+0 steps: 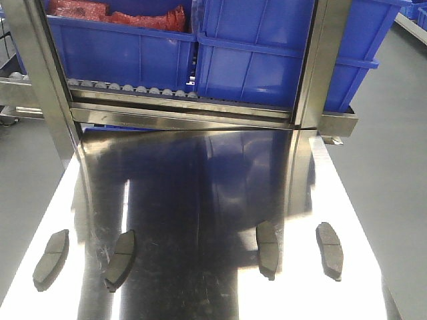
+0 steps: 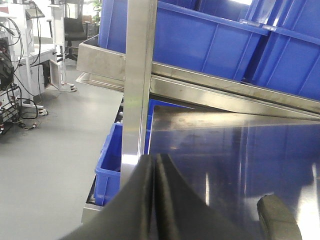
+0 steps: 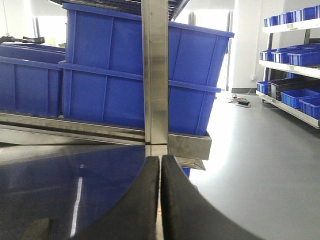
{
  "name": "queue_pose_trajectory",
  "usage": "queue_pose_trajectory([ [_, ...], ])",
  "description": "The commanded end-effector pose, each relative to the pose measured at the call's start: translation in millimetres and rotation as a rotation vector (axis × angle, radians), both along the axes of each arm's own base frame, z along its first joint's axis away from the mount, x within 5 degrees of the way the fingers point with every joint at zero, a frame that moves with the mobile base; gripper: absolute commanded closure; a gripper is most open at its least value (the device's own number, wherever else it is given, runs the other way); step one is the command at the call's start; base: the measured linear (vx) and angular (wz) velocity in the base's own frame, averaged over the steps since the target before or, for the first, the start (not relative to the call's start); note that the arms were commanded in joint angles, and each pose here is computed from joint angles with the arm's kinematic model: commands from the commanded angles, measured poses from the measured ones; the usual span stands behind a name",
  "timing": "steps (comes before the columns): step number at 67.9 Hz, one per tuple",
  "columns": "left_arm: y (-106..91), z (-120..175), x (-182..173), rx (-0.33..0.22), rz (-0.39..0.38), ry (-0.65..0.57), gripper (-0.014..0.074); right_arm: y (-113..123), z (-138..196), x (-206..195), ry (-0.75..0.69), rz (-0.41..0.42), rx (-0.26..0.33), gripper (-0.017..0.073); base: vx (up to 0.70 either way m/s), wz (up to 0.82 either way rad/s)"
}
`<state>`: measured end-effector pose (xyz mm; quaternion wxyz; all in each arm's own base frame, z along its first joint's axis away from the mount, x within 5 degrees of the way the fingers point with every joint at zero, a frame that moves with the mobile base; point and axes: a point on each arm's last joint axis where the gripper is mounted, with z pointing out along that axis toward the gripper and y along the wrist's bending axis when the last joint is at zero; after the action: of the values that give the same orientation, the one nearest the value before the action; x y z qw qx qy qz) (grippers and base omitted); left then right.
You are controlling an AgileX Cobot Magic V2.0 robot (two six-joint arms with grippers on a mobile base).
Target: Move and align brake pads A on conveyor
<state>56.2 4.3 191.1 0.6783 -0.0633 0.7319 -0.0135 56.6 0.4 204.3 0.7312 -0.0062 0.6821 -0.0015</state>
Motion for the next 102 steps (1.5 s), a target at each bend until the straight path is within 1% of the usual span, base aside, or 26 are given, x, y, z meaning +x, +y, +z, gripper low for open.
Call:
queue_pose_trajectory([
  [1,-0.8,2.4,-0.1,0.002,-0.009,-0.08,0.06,0.7,2.9,-1.0,-0.069,0.003,-0.015,0.0571,0.0,0.0],
  [82,-0.8,2.4,-0.1,0.002,-0.009,-0.08,0.06,0.7,2.9,-1.0,-0.069,0.003,-0.015,0.0571,0.0,0.0],
  [89,-1.2,5.7,-0.1,0.004,-0.013,-0.116,0.06,0.7,2.9,-1.0,-0.069,0.003,-0.015,0.0571,0.0,0.0],
  [102,-2.6,23.1,-2.2,0.016,-0.027,-0.264,0.06,0.7,2.9,-1.0,-0.069,0.003,-0.015,0.0571,0.0,0.0],
])
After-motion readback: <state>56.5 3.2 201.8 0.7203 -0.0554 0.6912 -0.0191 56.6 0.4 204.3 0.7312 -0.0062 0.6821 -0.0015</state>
